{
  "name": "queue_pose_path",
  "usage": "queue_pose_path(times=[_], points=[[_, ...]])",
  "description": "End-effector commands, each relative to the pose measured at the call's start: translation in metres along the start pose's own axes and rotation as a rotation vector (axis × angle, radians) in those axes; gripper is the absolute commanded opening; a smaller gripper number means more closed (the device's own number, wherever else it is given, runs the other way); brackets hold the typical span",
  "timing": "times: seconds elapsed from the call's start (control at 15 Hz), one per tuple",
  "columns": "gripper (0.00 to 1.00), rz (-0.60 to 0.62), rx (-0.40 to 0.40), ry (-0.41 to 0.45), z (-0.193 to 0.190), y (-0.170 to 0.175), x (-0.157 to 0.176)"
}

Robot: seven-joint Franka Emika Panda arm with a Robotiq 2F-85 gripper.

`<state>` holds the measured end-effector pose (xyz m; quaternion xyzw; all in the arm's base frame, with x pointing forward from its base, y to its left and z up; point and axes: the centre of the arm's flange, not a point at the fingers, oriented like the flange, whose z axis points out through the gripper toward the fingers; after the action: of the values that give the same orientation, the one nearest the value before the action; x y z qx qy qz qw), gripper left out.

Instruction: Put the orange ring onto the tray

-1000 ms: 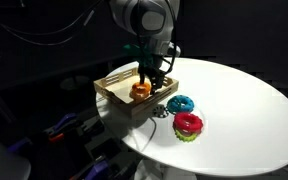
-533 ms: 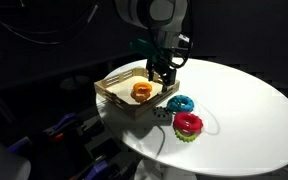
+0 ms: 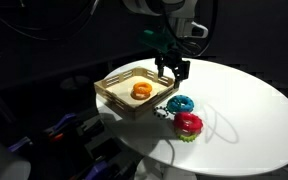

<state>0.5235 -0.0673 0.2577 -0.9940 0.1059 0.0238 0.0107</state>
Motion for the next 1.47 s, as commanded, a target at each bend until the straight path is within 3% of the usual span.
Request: queue_pose_path(times=[0.0,0.67,1.4], points=[[1.00,0.008,-0.018,-0.030,-0.026,0.016,-0.012],[1.00,0.015,-0.023,-0.129,-0.096,0.048,-0.038],[1.00,-0.009,0.017,-0.064,-0.199,0.063,-0.059]])
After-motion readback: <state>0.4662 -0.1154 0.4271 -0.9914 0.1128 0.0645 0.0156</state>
